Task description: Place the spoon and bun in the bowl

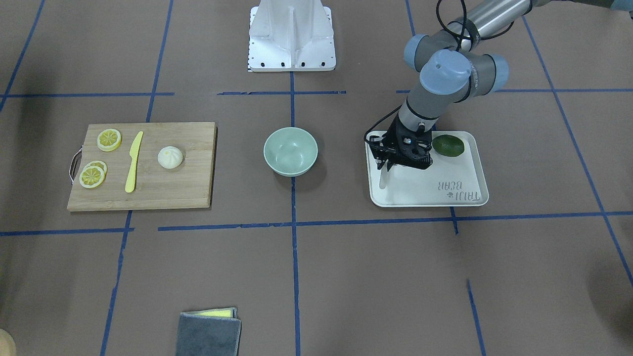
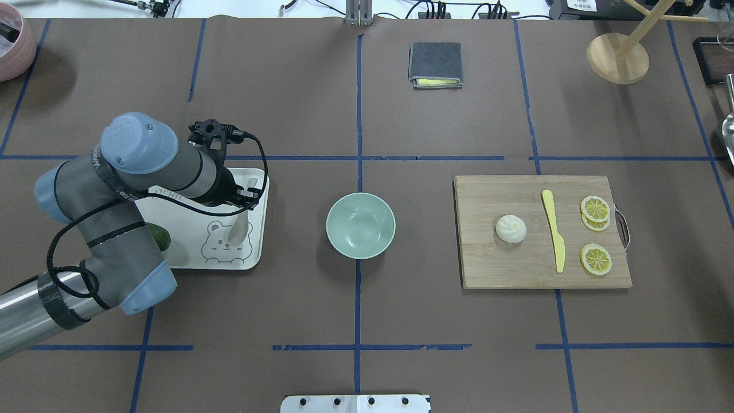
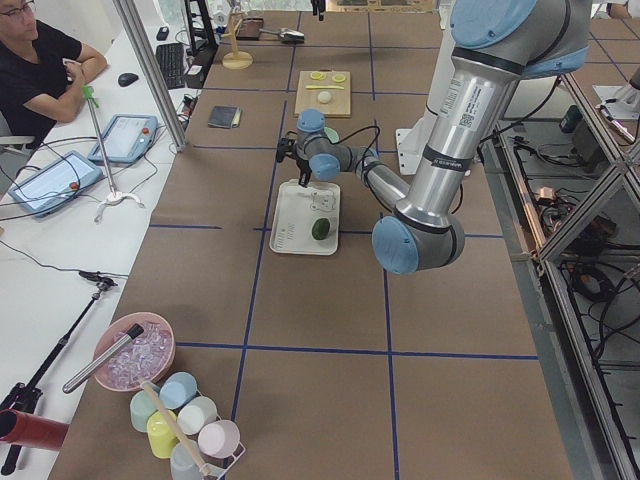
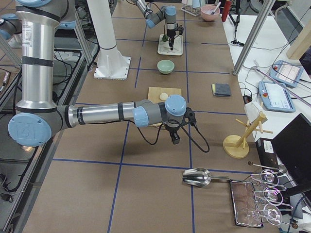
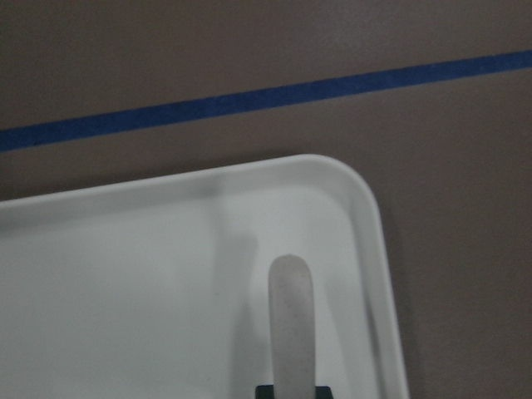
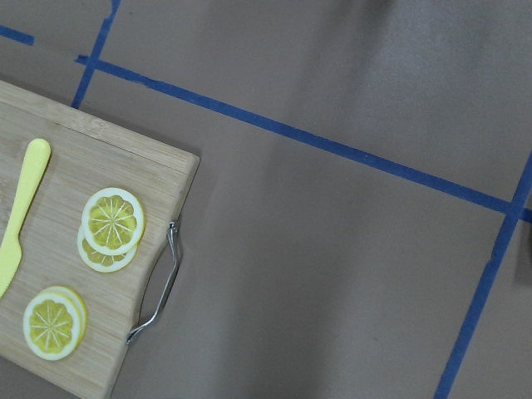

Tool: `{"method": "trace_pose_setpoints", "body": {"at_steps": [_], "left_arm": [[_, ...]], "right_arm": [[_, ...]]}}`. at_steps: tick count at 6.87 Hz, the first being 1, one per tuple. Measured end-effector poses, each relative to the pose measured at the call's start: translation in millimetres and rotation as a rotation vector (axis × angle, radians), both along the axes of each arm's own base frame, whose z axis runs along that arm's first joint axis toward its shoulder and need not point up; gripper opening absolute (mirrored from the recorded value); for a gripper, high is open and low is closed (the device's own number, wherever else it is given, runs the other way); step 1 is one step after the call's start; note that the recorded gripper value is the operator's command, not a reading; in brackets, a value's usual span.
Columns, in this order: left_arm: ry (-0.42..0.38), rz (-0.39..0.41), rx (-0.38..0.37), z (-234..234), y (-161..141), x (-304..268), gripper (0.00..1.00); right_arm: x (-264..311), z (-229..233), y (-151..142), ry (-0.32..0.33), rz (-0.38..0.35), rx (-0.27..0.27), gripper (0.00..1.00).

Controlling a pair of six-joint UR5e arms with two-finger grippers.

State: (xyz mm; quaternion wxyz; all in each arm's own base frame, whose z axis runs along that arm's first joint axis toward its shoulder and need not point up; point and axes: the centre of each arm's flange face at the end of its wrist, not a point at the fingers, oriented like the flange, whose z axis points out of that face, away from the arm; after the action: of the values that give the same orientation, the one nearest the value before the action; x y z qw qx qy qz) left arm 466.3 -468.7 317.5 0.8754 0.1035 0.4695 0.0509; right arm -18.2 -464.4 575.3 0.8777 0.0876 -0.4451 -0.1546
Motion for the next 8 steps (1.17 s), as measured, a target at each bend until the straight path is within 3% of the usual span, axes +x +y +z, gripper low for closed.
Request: {"method": "trace_pose_setpoints", "body": {"at_steps": [3, 5, 6, 7, 8], "left_arm": [[0.11, -0.043, -0.005, -107.0, -10.2, 41.3, 0.0], [0.14, -0.075, -0.003, -147.7, -0.2, 75.3, 0.0], [0.14, -0.083, 0.002, -151.7, 5.3, 85.2, 0.27], [0.137, -0.089, 0.009, -151.4, 8.2, 91.4, 0.76], [0.138, -0.093, 0.015, -148.0, 8.2, 95.4, 0.8]], "right_arm": [[-1.5, -1.4, 0.4, -0.015, -0.005, -0.001, 1.0], [-2.9, -1.2, 0.5, -0.015, -0.008, -0.002, 1.0], [-3.2, -1.0, 0.5, -0.015, -0.009, -0.003, 1.0], [-4.3, -1.2, 0.4, -0.015, -0.011, -0.002, 1.0], [-6.8, -1.5, 0.3, -0.015, -0.016, -0.002, 1.0]]}}
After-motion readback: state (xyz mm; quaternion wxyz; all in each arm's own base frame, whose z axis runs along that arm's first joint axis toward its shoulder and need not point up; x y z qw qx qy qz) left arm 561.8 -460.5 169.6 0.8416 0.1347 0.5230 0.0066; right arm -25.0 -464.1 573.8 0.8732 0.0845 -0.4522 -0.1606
